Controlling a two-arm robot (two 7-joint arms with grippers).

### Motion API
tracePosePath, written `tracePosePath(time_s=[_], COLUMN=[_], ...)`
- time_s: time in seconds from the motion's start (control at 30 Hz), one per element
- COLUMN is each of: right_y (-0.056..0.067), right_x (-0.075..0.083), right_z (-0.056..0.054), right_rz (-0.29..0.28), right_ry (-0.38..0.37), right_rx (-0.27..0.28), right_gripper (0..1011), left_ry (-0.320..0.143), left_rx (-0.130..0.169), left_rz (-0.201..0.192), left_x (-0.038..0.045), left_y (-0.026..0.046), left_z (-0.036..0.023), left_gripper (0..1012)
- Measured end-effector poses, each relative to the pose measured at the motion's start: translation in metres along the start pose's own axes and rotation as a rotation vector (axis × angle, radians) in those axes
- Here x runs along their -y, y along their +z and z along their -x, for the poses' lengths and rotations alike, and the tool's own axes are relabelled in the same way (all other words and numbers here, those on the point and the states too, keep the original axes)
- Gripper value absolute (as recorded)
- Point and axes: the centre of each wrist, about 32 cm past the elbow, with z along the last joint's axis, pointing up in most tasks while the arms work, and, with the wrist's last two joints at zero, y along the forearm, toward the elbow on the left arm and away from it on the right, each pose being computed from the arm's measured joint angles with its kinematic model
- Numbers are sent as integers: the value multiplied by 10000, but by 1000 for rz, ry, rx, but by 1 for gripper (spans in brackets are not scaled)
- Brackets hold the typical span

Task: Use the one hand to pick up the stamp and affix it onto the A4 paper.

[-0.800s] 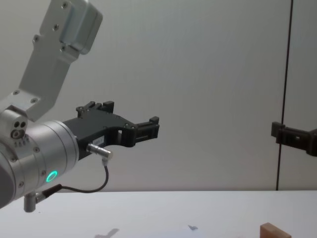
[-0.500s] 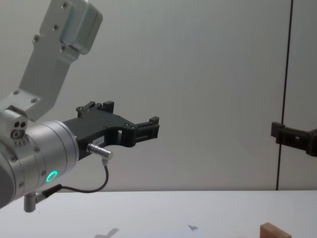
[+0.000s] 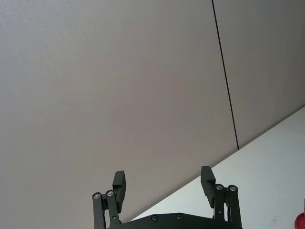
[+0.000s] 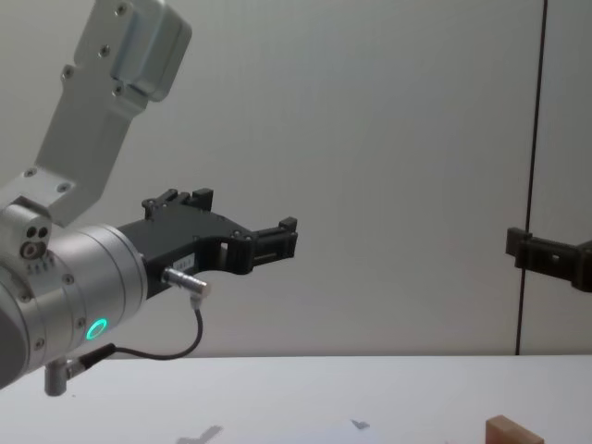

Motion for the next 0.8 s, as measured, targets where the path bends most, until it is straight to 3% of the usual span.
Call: tracePosePath(time_s=[0.5, 0.8], right_y=[-1, -12], right_x=[1, 91], right_z=[-3, -61], right_rz=[1, 39], right_ry=[0, 0], right_rx=[0, -15], right_gripper=[1001, 1001], left_ry=[0, 0], left_rx=[0, 0], left_rz=[0, 0], left_x=[0, 0], left_y=[0, 0], left_z=[0, 0], left_gripper=[1001, 1001])
